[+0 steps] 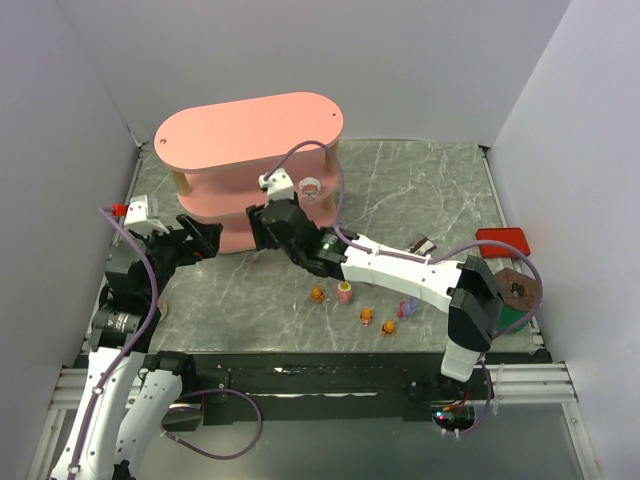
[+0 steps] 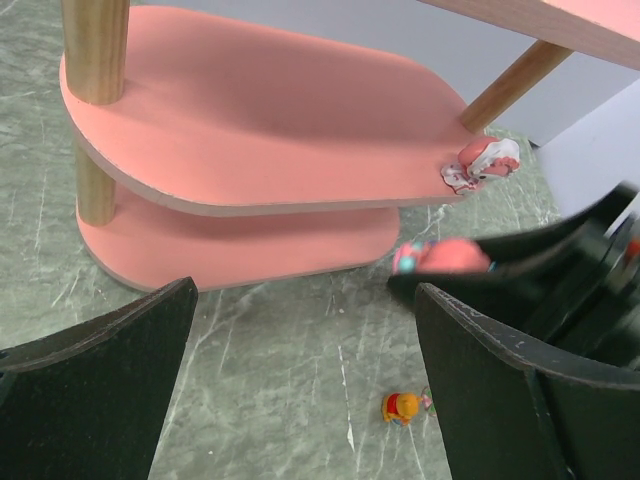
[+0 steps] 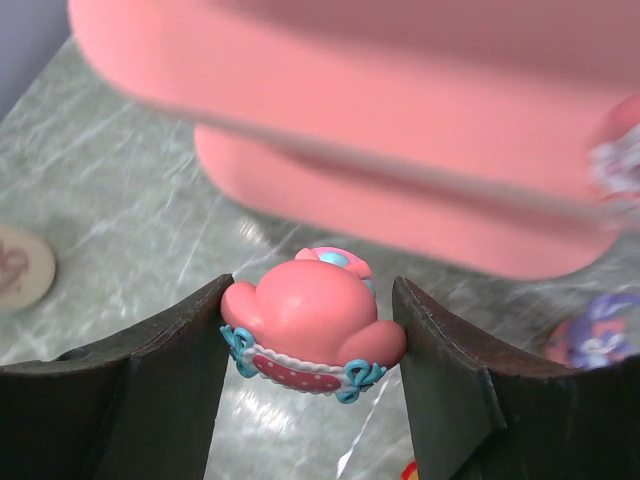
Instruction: Place and organize the plastic toys onto the shelf
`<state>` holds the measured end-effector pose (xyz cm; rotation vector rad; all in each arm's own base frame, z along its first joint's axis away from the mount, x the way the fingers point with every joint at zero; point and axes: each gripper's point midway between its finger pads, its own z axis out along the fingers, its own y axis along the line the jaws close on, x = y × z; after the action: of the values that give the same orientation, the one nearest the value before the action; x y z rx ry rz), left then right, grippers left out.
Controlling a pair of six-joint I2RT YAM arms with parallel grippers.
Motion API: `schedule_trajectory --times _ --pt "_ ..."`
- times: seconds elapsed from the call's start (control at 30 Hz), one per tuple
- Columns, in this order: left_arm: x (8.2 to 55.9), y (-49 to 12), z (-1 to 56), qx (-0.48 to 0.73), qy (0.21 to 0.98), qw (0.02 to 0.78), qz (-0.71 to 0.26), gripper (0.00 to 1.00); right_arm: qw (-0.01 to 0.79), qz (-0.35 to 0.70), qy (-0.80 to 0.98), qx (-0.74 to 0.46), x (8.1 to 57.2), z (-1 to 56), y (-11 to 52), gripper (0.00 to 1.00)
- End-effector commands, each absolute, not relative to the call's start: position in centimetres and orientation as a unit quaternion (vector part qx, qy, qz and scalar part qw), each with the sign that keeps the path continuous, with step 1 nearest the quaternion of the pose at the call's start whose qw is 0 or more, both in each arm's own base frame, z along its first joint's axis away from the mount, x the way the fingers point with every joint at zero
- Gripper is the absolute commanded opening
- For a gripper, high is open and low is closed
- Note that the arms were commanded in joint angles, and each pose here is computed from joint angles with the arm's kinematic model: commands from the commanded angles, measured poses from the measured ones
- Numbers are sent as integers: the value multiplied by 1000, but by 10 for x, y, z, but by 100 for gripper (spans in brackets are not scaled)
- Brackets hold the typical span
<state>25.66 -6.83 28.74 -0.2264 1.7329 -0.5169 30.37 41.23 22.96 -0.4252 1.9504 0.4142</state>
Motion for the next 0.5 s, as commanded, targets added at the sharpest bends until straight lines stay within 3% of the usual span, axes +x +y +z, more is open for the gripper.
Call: schedule_trajectory --times 0.0,0.47 --pt "255 -67 298 -98 741 626 -224 96 562 179 796 -138 331 273 407 35" --pt "256 -67 297 -97 742 624 -225 96 570 161 793 -145 364 272 423 36"
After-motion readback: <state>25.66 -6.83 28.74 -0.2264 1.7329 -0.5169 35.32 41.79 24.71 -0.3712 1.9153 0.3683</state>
